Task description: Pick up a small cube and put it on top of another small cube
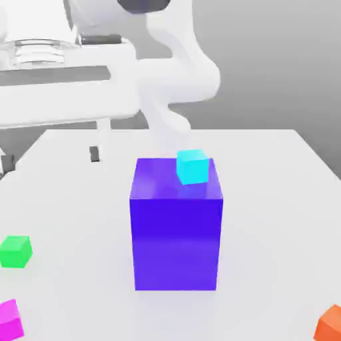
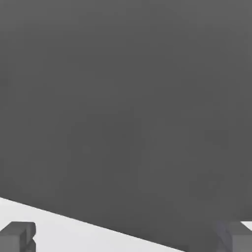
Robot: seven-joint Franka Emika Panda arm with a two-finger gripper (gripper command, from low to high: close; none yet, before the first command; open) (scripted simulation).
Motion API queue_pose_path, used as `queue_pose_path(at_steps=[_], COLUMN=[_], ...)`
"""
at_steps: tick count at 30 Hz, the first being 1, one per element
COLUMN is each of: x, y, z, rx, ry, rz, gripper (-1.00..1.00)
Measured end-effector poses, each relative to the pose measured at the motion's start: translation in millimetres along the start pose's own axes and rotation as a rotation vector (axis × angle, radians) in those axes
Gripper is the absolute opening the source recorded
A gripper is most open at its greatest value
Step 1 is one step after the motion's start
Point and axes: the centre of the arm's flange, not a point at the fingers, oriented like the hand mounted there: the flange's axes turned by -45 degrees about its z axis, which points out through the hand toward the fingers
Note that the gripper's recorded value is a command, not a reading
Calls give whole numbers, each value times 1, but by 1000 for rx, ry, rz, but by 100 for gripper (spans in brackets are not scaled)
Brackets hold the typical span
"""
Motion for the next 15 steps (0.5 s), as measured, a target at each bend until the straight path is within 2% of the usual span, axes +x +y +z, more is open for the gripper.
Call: queue_pose_path(at_steps=[15], x=[-143], y=[103], z=[189], rx=[33], ry=[-327], rz=[-206], gripper=[0])
